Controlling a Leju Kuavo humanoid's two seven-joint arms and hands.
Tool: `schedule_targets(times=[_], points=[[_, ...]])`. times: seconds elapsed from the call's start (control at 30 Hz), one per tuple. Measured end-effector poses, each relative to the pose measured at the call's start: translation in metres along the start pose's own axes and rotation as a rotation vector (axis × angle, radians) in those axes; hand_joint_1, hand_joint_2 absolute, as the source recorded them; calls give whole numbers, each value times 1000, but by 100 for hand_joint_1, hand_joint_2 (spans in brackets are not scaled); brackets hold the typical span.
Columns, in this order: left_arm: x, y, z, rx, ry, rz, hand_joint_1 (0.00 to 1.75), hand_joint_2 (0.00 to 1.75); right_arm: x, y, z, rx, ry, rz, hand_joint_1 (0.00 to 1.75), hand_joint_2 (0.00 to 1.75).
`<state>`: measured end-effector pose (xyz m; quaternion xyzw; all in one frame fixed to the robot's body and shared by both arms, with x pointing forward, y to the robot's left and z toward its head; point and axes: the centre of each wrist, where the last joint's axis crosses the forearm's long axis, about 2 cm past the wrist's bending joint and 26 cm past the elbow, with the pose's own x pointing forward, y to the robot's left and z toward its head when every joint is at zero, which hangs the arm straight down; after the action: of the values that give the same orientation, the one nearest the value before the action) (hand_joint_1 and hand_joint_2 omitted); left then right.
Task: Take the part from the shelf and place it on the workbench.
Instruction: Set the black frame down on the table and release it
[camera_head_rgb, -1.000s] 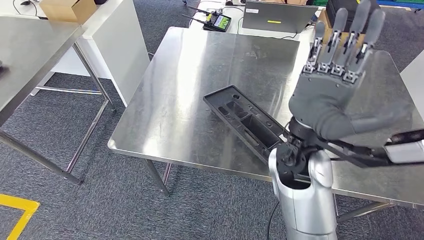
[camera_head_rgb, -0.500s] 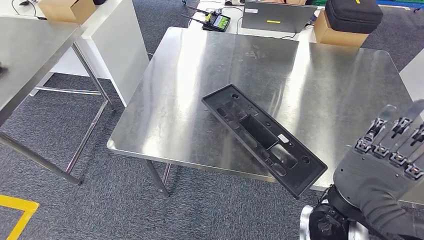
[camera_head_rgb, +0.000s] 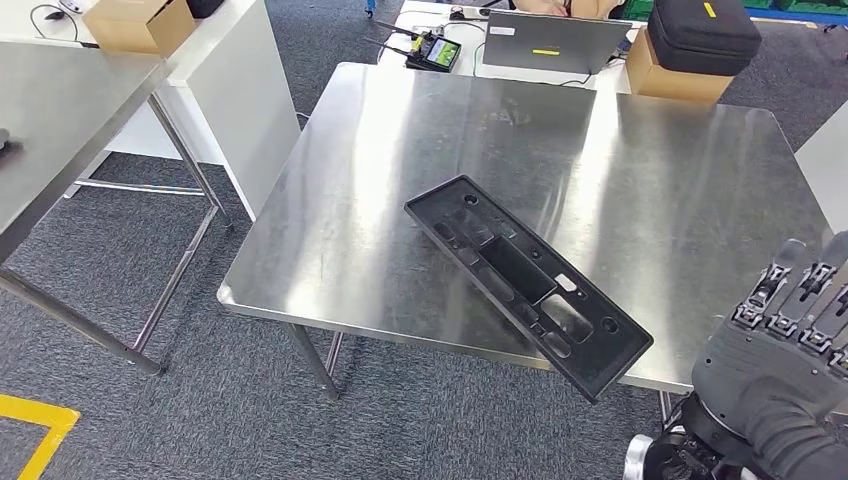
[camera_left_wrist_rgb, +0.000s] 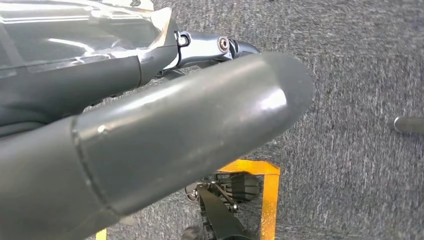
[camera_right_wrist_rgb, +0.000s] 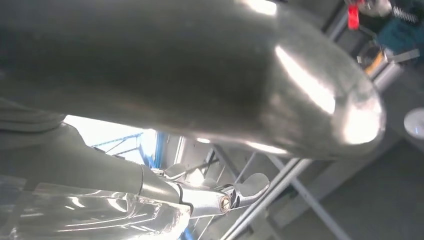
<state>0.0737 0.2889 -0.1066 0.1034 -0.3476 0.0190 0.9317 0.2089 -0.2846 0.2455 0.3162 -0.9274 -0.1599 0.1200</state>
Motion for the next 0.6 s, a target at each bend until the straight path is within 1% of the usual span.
schedule_targets(times=[0.23, 0.6], points=[[-1, 2, 0, 4, -4, 3, 0, 0, 2, -12, 8, -57, 33, 27, 0, 0], [-1, -1, 1, -17, 0, 21, 0, 0, 6, -19, 15, -89, 44, 72, 0, 0]])
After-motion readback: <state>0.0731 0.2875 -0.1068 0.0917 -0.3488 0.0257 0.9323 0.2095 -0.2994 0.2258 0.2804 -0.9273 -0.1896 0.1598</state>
